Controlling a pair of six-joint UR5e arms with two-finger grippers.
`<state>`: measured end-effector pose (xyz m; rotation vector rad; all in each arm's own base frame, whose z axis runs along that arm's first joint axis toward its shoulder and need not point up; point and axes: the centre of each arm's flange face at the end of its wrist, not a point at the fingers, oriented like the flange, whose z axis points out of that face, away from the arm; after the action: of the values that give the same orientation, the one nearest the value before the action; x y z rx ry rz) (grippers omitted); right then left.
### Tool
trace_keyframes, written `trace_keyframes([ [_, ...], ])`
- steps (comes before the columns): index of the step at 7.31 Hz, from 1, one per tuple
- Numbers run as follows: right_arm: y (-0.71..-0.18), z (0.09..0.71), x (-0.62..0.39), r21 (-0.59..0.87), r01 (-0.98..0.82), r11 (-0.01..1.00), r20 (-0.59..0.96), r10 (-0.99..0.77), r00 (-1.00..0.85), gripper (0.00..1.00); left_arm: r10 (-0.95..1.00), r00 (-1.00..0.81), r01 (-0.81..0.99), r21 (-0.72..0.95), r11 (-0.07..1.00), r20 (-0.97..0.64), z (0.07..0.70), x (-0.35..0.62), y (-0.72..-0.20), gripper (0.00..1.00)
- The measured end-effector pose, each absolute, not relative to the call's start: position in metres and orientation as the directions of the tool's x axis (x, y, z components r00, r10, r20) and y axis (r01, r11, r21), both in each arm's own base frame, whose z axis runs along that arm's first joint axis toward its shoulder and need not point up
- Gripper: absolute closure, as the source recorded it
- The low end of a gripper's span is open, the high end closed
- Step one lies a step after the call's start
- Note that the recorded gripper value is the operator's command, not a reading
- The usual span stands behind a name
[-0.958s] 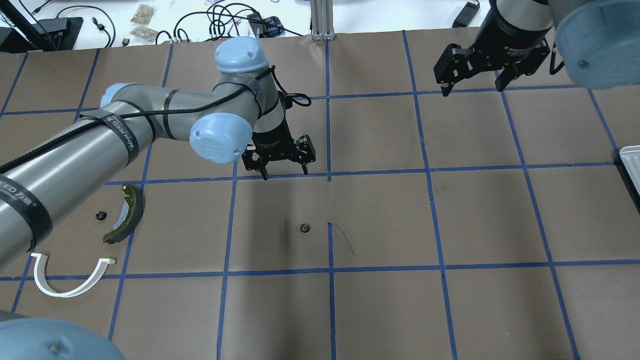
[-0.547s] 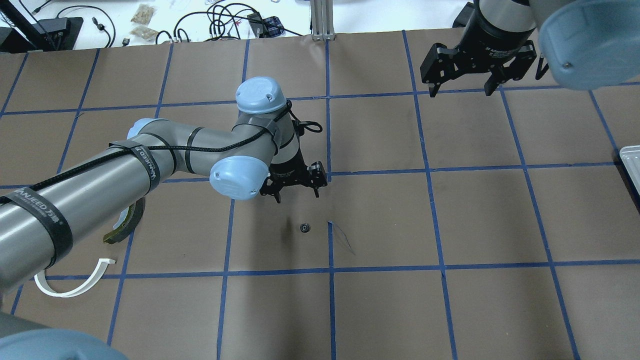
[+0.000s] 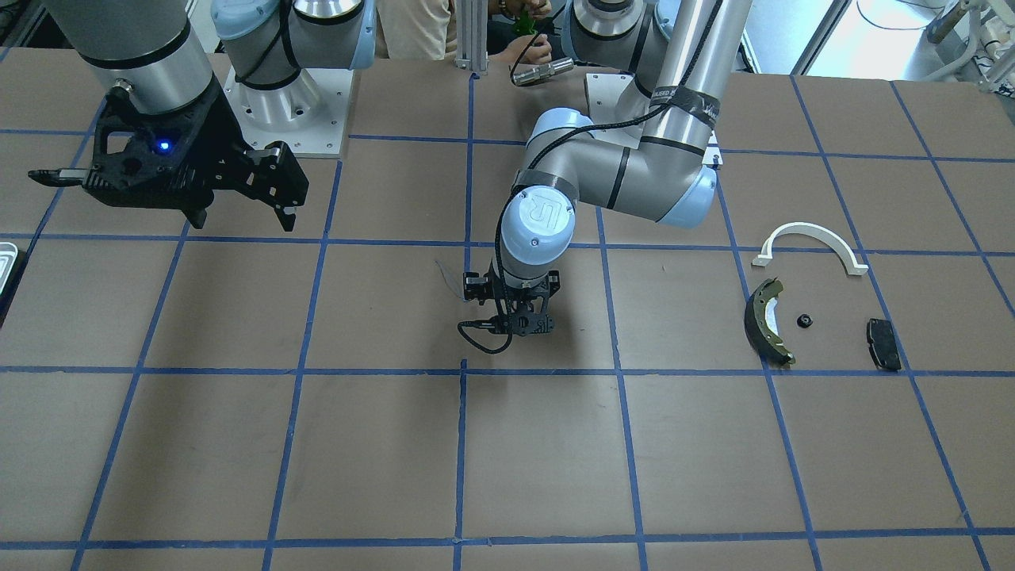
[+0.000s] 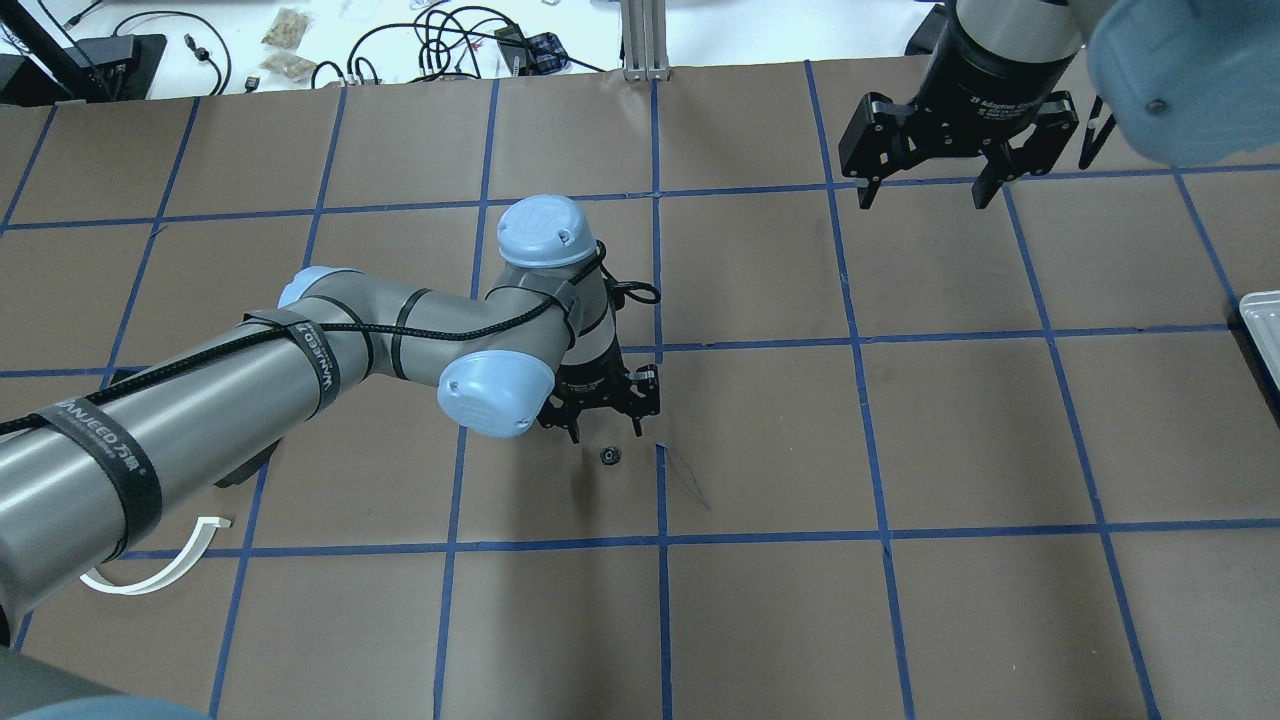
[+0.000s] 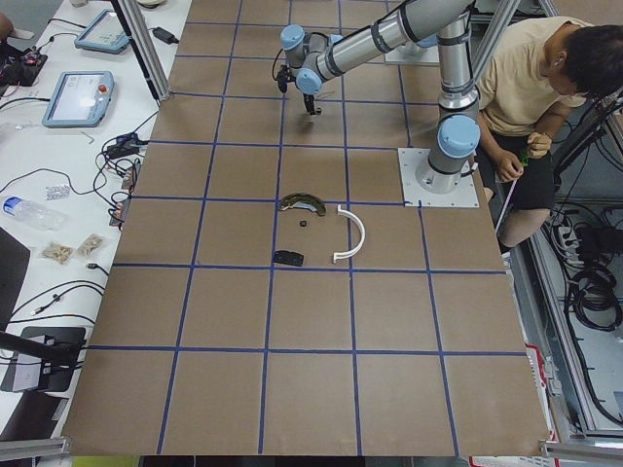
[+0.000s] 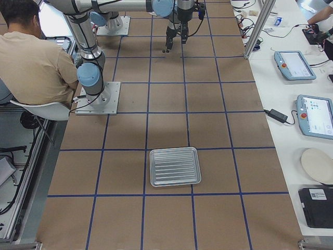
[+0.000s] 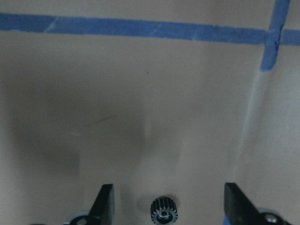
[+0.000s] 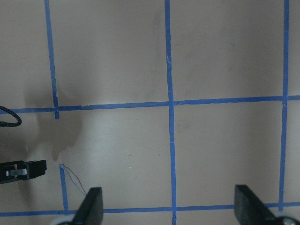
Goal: Place bearing gear from tray to pile
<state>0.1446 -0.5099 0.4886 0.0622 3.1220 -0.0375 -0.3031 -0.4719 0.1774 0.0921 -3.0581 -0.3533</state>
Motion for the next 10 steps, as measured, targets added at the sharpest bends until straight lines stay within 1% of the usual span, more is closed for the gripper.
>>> trace_keyframes([
  [2,-0.508,0.488,0.139,-0.017,0.041,0.999,-0.006,0.041,-0.999,0.00,-0.062,-0.997,-0.048,0.237,0.970,0.052,0.174,-0.305,-0.468,0.40],
  [4,-0.505,0.492,0.133,-0.026,0.059,0.998,0.022,0.059,-0.998,0.00,-0.058,-0.997,-0.045,0.243,0.969,0.050,0.172,-0.305,-0.465,0.40],
  [5,-0.505,0.493,0.131,-0.032,0.053,0.998,0.038,0.055,-0.998,0.00,-0.056,-0.997,-0.043,0.249,0.968,0.046,0.170,-0.303,-0.461,0.42],
  [7,-0.505,0.494,0.130,-0.038,0.050,0.998,0.036,0.052,-0.998,0.00,-0.055,-0.997,-0.042,0.252,0.967,0.046,0.167,-0.302,-0.459,1.00],
  [10,-0.504,0.496,0.132,-0.043,0.019,0.999,0.019,0.020,-1.000,0.00,-0.056,-0.997,-0.041,0.248,0.968,0.051,0.169,-0.302,-0.460,1.00],
])
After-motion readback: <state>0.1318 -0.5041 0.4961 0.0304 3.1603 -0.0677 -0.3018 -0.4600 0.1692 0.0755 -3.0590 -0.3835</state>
